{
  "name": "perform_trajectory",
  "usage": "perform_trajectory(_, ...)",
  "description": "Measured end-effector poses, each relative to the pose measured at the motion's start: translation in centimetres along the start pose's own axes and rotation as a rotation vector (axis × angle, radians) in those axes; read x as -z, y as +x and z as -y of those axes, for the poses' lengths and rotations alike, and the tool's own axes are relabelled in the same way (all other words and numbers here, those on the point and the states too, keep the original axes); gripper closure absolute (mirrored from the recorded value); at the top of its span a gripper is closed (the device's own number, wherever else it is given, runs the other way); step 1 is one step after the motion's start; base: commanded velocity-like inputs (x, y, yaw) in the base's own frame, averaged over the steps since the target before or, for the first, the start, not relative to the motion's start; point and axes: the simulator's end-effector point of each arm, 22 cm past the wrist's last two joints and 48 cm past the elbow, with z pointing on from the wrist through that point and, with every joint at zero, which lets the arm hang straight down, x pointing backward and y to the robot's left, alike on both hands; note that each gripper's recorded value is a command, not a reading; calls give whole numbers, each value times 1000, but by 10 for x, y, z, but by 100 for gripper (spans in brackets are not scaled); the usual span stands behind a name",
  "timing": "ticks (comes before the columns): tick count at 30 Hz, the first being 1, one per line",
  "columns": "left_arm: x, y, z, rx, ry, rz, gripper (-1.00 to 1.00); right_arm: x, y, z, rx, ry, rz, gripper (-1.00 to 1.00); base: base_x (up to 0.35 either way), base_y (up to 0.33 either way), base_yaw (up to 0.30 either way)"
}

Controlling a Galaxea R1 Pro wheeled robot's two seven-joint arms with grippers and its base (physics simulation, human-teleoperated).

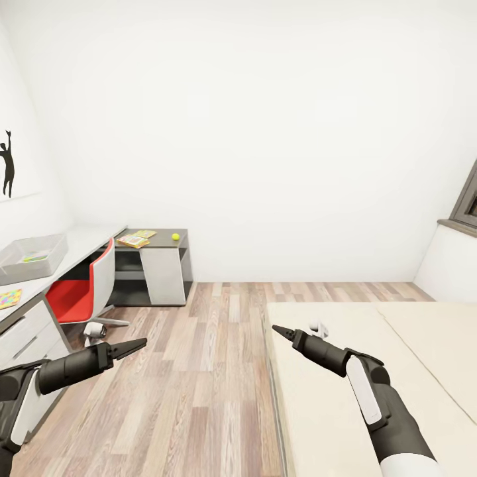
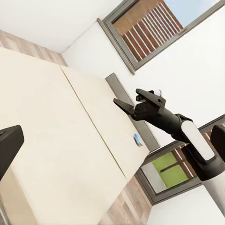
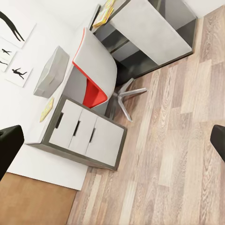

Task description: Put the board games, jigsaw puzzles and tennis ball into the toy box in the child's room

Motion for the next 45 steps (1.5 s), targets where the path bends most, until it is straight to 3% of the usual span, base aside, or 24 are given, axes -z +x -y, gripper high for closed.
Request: perform_trajectory(45, 1, -1, 0, 0, 2, 3, -100, 1, -1, 0, 1, 1, 2, -100, -5, -45, 0)
